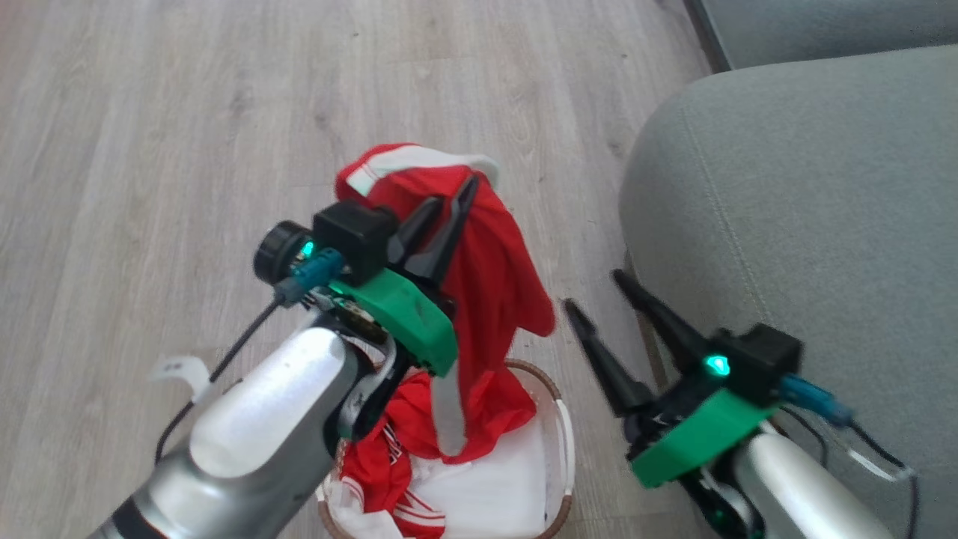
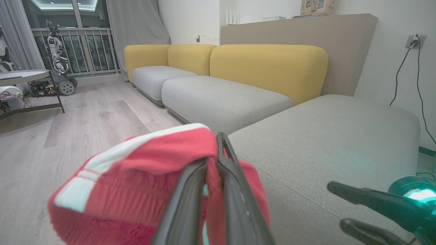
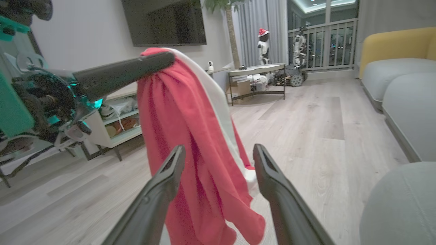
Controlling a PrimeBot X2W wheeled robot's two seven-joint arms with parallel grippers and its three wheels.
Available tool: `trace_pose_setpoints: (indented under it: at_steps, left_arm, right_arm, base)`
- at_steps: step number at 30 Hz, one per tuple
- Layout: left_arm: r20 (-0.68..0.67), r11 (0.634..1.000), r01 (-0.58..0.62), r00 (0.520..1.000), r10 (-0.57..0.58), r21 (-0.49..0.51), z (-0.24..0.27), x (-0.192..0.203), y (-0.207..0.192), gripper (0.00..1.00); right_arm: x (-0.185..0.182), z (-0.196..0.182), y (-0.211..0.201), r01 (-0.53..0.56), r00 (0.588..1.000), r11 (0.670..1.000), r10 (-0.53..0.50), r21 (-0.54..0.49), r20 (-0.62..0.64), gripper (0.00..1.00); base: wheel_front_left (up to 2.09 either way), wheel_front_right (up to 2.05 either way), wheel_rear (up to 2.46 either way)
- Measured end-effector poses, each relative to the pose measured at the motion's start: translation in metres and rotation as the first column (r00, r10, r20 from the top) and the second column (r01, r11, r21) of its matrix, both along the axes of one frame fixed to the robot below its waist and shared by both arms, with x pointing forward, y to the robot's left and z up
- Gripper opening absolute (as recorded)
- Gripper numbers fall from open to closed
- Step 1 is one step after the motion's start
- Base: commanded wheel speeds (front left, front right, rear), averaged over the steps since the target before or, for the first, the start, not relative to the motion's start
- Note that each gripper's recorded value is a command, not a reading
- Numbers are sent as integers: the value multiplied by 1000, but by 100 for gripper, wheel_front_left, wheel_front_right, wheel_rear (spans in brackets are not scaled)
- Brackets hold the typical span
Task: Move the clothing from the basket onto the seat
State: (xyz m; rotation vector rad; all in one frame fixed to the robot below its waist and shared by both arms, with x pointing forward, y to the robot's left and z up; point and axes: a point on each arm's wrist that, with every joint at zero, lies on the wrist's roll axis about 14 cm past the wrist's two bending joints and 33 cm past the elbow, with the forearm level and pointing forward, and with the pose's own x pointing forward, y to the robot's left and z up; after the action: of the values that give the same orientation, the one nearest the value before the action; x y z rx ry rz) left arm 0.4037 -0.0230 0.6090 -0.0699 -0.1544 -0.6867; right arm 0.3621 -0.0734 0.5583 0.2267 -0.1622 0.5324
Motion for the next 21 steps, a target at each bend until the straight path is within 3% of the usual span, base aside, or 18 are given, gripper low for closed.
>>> trace_pose_setpoints:
  at_steps: [5, 21]
  left_arm:
    - [-11, 1000, 14, 1000, -14, 0, -3, -6, -3, 0]
    - [-9, 998, 53, 999, -53, -18, 4, -29, -13, 0]
  right_arm:
    - [4, 2, 32, -101, 995, 994, 102, -45, 17, 100]
    - [20, -38, 68, -213, 977, 955, 202, -204, -75, 100]
  base:
    - [0, 0, 0]
    - [0, 0, 0]
